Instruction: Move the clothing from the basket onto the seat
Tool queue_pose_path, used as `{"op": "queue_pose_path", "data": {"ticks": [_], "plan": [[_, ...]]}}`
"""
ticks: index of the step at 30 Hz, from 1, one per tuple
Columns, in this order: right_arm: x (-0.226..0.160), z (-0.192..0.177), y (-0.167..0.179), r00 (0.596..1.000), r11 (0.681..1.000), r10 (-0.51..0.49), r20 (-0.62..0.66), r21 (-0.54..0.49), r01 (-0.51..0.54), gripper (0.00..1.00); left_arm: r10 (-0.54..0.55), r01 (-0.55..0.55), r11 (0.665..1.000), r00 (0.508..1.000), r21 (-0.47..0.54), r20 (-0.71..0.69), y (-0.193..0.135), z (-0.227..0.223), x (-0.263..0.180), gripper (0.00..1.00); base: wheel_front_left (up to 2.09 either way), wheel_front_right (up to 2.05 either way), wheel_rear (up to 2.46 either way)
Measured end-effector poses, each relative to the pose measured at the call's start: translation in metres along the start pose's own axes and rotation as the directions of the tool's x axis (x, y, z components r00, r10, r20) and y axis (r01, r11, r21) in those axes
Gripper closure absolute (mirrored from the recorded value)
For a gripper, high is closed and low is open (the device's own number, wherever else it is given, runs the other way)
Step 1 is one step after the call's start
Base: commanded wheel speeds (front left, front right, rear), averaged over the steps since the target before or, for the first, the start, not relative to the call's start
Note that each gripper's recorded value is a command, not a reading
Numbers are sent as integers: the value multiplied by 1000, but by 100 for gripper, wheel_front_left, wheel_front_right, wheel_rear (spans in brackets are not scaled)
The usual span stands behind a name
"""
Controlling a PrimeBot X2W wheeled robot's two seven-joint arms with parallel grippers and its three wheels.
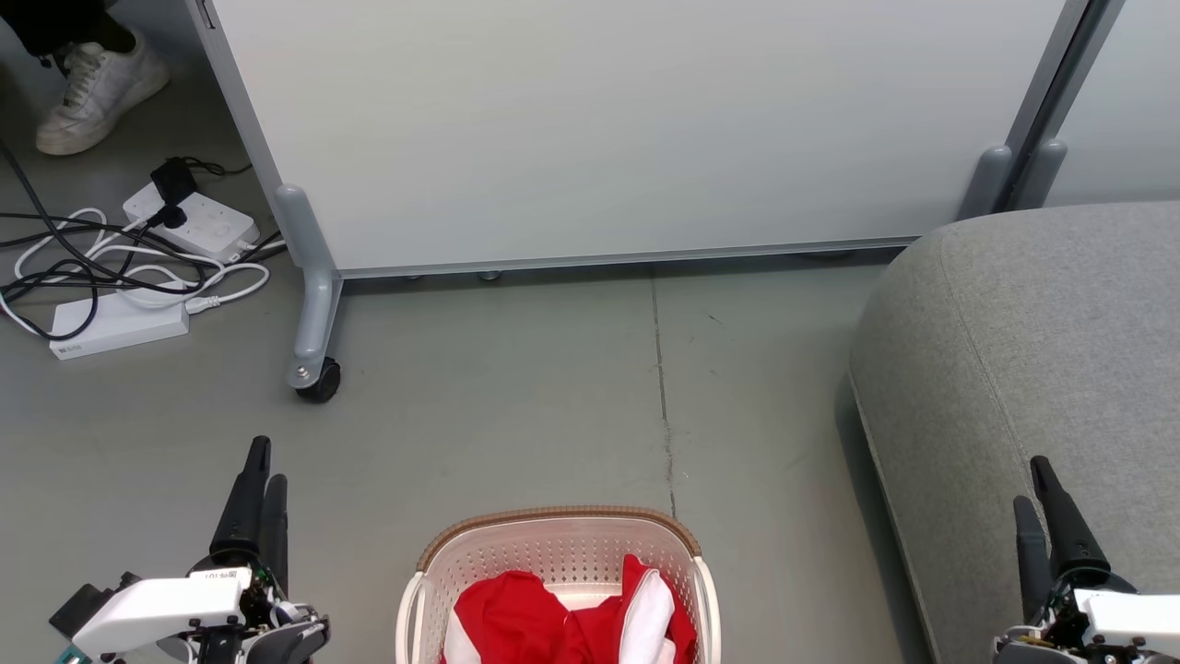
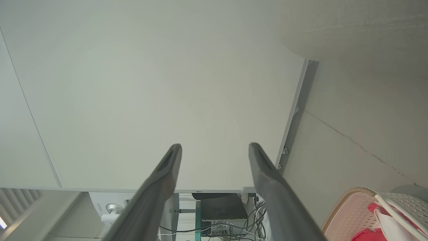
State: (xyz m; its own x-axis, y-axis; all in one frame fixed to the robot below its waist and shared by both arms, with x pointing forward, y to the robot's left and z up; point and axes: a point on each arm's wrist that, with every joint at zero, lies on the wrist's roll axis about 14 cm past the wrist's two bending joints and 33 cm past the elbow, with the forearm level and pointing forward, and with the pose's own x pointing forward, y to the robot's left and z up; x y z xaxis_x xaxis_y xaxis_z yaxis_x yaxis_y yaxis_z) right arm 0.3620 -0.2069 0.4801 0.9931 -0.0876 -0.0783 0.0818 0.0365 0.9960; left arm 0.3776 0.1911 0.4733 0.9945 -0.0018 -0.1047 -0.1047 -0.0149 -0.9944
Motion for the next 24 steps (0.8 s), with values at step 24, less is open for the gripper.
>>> {"op": "queue_pose_path", "data": {"ticks": [24], "plan": [[14,-1,63,981,911,196,13,-372,-177,0,-93,61,976,985,207,147,-30,36,-6,0,0,0,0]]}}
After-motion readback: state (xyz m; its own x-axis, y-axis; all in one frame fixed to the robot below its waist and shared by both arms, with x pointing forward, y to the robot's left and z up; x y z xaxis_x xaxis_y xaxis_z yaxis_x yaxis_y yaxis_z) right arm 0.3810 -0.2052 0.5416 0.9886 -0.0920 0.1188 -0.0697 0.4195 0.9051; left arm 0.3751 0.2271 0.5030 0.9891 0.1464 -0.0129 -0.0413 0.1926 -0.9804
